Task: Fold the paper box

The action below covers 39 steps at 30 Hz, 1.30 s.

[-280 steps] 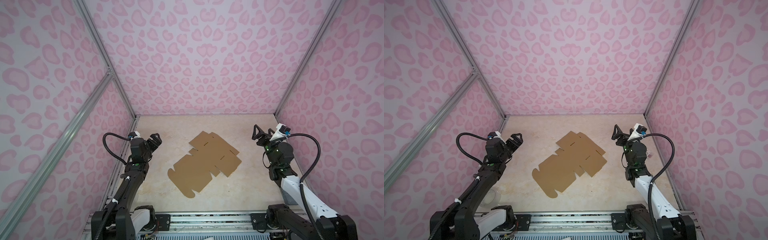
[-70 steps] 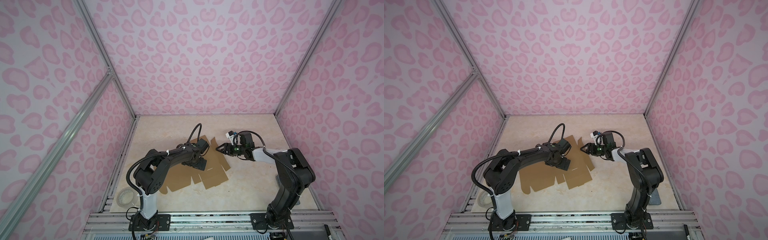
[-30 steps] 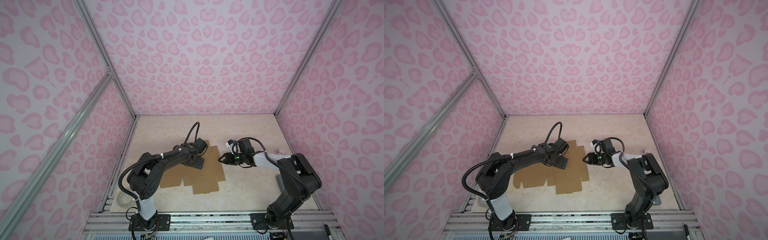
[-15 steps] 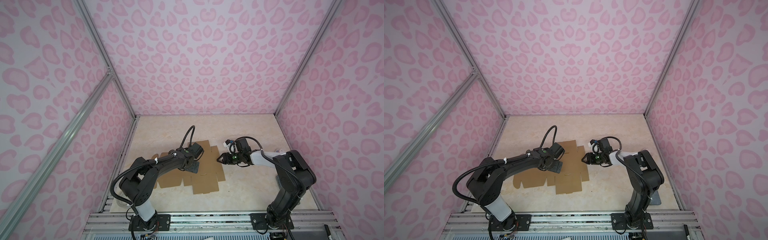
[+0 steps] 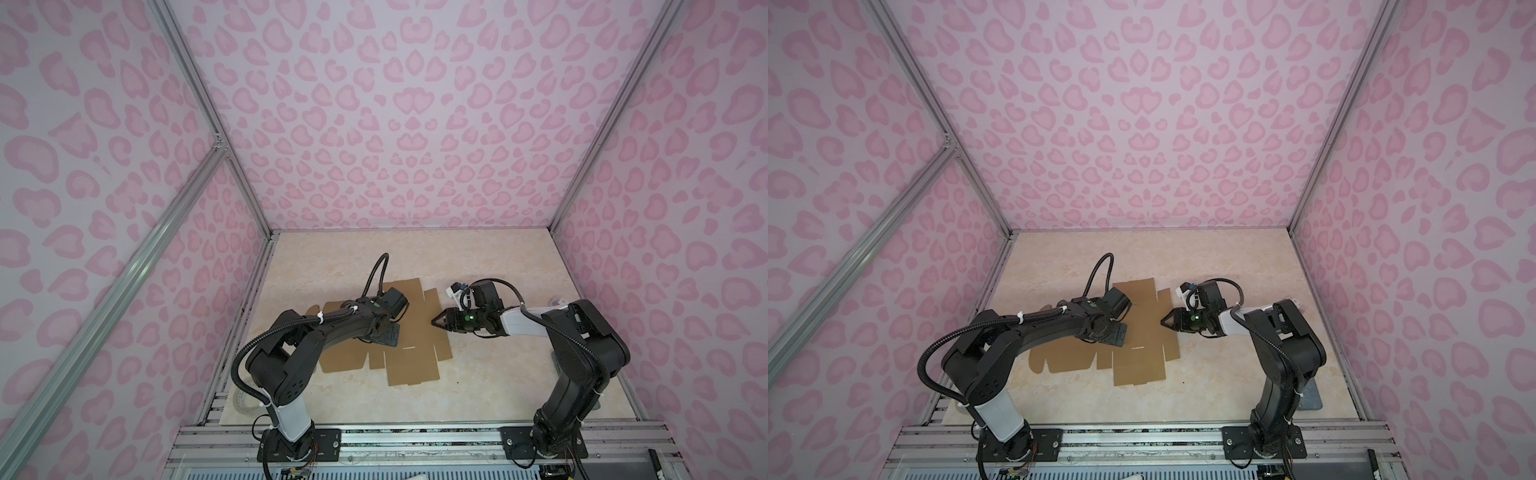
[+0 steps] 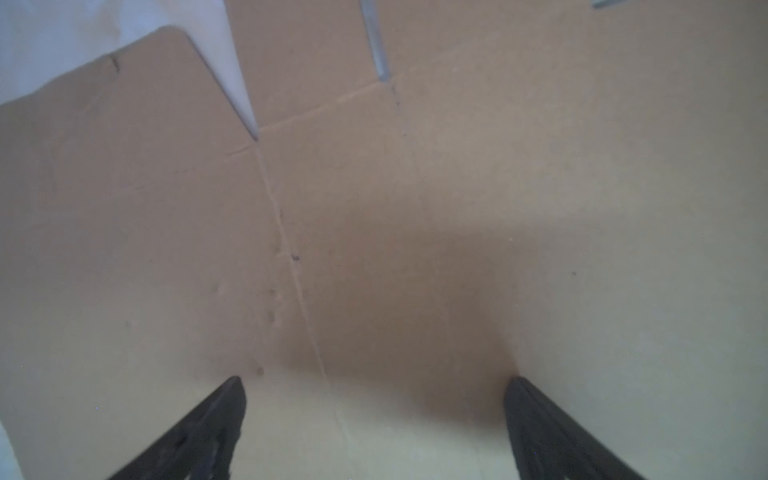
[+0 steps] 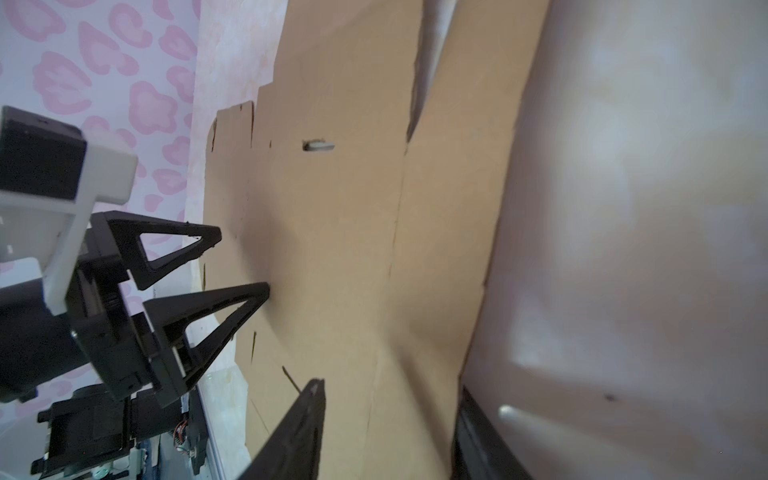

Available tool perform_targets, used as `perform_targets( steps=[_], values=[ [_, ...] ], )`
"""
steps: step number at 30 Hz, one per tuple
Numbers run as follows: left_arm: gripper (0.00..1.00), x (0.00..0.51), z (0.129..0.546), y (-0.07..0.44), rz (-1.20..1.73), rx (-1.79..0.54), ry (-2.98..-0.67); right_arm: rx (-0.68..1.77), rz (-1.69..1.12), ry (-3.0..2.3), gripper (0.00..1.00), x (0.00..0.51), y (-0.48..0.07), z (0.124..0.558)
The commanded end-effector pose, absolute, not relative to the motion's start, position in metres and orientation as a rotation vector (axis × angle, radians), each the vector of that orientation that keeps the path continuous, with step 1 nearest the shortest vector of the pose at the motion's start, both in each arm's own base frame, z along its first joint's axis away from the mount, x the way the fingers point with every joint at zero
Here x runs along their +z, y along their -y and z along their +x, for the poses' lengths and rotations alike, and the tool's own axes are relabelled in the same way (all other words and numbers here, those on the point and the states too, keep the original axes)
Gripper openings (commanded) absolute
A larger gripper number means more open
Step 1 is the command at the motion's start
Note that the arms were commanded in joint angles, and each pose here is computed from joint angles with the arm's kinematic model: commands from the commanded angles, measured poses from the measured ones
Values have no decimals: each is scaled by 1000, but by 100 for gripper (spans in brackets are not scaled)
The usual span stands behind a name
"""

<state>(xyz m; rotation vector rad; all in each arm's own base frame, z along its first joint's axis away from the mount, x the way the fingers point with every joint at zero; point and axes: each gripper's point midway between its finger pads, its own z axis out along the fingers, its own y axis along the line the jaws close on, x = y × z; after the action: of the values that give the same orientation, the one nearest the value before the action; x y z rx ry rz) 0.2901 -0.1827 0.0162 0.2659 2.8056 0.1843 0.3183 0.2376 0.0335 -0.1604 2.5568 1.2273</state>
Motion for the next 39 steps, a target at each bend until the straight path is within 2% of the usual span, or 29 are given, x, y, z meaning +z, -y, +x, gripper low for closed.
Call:
perform_targets(
  steps=[1, 7, 11, 15, 19, 22, 27, 33, 36, 39],
  values=[
    [100, 3, 280, 180, 278, 190, -2855, 1356, -136, -2507, 46, 49, -247, 315],
    [100, 11, 283, 180, 280, 189, -2833, 1347, -122, -2512, 32, 54, -244, 311],
    [100, 24, 290, 181, 280, 186, -2798, 1249, -133, -2546, 18, 52, -235, 310],
    [100, 47, 300, 187, 275, 150, -2743, 1197, -142, -2538, 0, 60, -230, 313],
    [99, 93, 316, 196, 268, 98, -2639, 1151, -135, -2477, 0, 82, -223, 322],
    [99, 165, 334, 197, 229, 47, -2462, 1052, -137, -2408, 0, 116, -205, 335],
    [98, 297, 341, 187, 151, -92, -2124, 614, -285, -2227, 0, 213, -175, 344],
    [98, 391, 314, 153, -12, -256, -1842, 288, -450, -1906, 0, 312, -179, 310],
    [98, 412, 294, 133, -91, -338, -1742, 184, -634, -1818, 0, 321, -207, 277],
    [98, 412, 277, 119, -143, -393, -1699, 29, -857, -1783, 0, 291, -237, 245]
  ],
)
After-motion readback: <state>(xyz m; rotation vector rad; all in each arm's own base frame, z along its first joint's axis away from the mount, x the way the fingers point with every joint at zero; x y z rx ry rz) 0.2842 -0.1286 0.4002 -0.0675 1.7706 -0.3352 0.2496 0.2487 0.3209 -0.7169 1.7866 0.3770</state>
